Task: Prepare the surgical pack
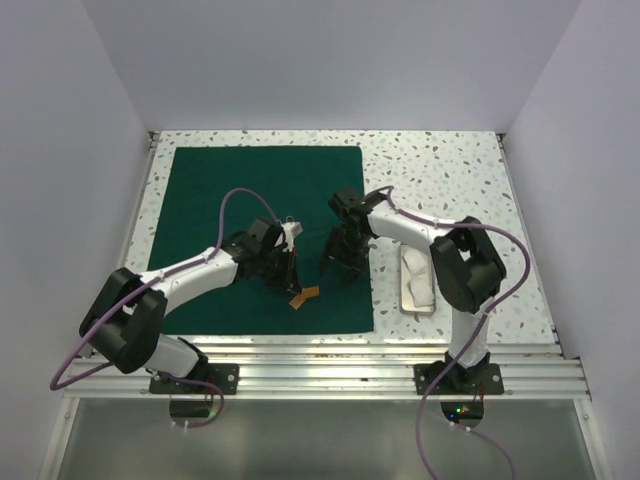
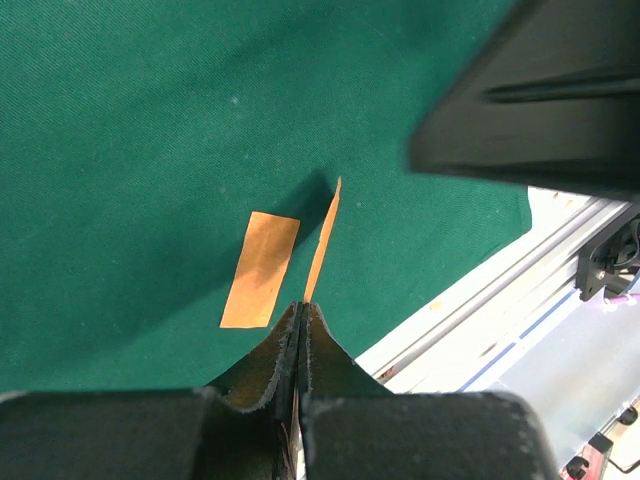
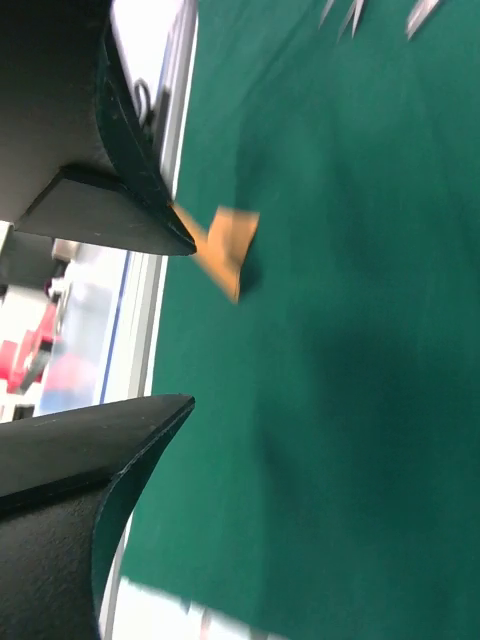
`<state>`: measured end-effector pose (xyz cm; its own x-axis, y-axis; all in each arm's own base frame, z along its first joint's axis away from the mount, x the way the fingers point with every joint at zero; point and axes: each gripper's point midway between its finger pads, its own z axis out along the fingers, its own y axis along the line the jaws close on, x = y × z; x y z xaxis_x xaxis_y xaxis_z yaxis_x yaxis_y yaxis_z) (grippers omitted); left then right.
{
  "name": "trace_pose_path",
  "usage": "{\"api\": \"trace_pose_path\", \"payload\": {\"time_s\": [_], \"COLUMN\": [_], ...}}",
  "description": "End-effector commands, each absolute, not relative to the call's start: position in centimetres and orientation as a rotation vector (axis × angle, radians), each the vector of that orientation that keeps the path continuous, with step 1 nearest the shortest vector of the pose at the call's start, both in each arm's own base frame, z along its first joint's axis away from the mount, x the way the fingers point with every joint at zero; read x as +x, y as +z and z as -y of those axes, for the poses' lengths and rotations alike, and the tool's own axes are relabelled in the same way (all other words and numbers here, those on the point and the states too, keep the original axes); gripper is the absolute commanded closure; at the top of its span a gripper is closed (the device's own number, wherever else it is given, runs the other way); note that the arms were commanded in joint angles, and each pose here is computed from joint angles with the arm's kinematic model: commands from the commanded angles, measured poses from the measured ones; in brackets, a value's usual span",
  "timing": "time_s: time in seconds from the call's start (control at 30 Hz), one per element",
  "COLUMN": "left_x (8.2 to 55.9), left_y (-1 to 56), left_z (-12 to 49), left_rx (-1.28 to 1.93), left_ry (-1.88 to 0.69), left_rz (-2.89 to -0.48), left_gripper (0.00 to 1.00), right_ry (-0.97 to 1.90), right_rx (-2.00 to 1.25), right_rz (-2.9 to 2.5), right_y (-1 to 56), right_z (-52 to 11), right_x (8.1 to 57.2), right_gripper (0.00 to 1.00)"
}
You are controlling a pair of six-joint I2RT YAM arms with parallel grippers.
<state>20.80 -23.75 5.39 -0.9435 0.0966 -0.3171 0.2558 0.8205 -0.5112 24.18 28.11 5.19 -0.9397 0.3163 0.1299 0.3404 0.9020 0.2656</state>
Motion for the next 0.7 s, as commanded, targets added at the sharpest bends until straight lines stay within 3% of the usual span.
{"api": "trace_pose_path", "payload": {"time_s": [0.0, 0.67], "left_x": [22.0, 21.6], "left_y": [6.6, 6.8], "left_z": [24.9, 25.3], "left_rx": [0.312, 0.326], "left_ry": [-0.869, -0.917], "left_rz": [-2.647, -2.631], "left_gripper": [1.0, 1.0], "right_ry": [-0.518, -0.421], "right_rx": [-0.618, -0.77], "right_rz": [2.914, 2.767], "right_y": [6.3, 3.9], "right_z": [-31.8, -35.0], "right_x": [24.8, 21.1], "right_gripper": [0.39, 0.46]}}
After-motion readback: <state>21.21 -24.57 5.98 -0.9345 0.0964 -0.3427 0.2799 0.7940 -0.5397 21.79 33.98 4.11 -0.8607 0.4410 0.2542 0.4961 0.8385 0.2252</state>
